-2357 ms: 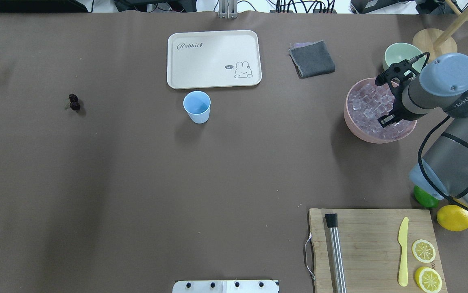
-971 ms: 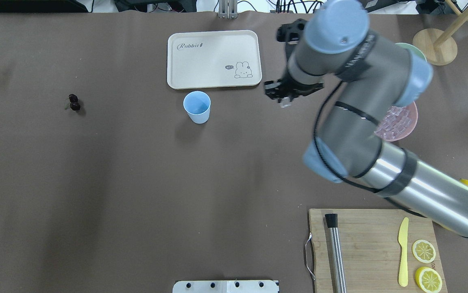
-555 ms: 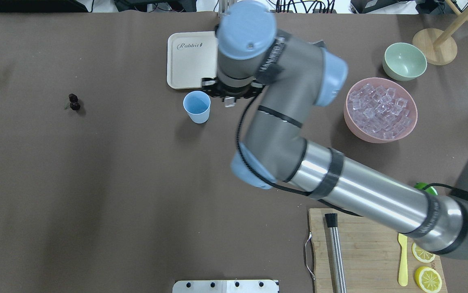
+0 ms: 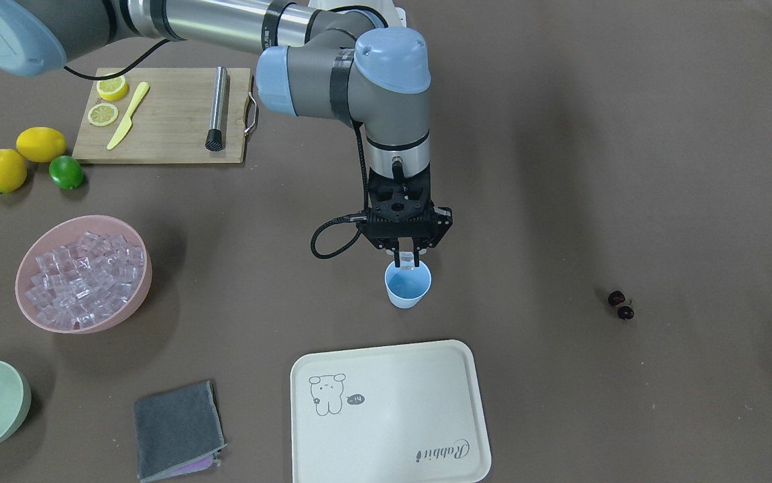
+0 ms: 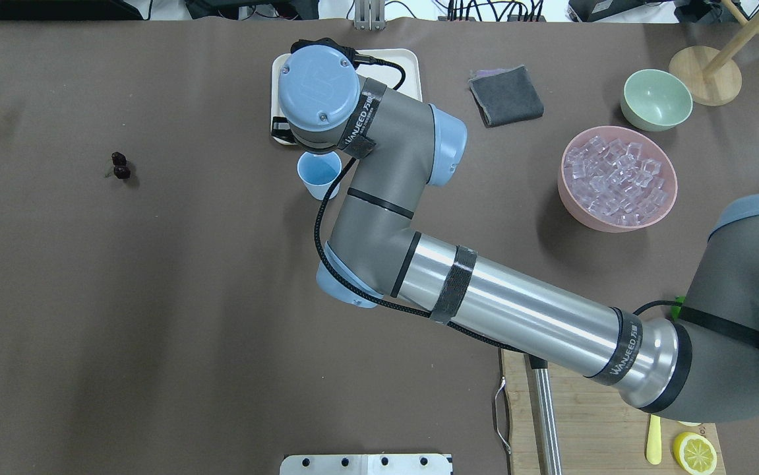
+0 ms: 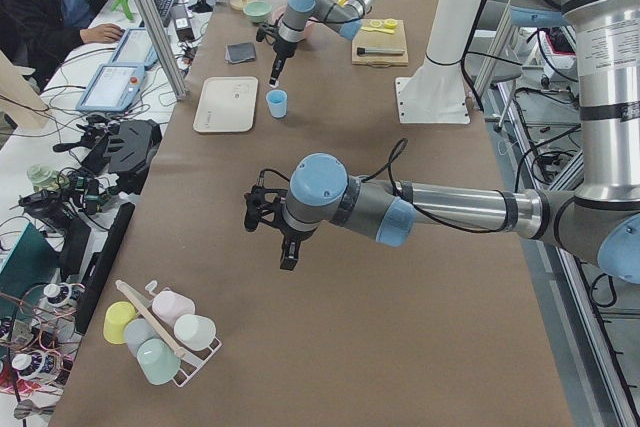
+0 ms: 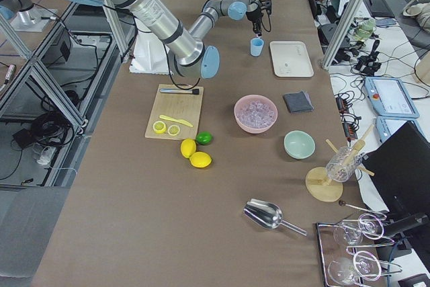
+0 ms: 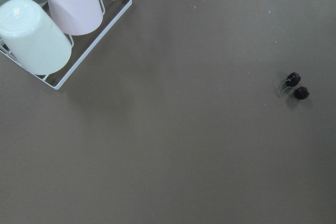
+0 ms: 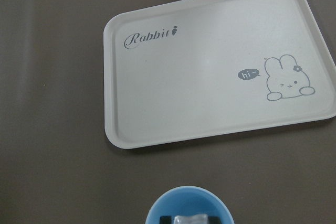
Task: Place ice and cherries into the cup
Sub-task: 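Move the ice cube with the right gripper over the cup and drop it, then lower the right gripper into the pink bowl and grasp a third ice cube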
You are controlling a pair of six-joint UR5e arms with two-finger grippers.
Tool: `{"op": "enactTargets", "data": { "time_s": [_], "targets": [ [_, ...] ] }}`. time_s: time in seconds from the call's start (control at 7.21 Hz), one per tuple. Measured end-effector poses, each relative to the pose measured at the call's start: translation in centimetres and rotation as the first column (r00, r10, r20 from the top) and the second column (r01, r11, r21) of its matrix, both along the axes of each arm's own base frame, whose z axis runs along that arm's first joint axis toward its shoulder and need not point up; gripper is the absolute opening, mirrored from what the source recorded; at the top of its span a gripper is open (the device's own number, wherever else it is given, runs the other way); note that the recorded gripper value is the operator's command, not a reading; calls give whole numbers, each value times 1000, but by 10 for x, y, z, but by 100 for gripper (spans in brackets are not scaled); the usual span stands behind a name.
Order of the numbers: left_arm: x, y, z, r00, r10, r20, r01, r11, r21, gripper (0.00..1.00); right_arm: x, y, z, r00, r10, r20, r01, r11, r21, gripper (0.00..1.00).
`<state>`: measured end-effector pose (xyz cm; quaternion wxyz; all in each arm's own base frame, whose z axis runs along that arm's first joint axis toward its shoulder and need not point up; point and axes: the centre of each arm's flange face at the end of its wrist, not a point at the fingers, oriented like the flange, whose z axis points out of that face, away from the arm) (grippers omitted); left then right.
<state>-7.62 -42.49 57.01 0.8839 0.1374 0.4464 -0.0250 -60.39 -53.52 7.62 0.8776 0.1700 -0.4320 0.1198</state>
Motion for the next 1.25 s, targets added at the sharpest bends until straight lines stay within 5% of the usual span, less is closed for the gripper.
{"op": "enactTargets", "data": {
  "time_s": [0.14, 0.42, 0.83, 1.25],
  "targets": [
    [0, 0, 0, 1000, 0, 0, 0, 1000, 0, 98, -3, 2, 1, 1000, 4, 3, -4, 1000, 5, 35],
    [0, 0, 1, 1000, 0, 0, 0, 1000, -2, 98, -9, 9, 0, 1000, 8, 15, -8, 1000, 19, 95],
    [1, -1, 2, 1000, 2, 0, -2, 1000, -4, 98, 0, 11, 11, 999, -41, 3, 41, 999, 23, 99],
    [1, -1, 4, 1000, 3, 0, -3, 1000, -7, 98, 122, 5, 132, 977, -196, -83, 202, 976, 75, 99]
  ]
}}
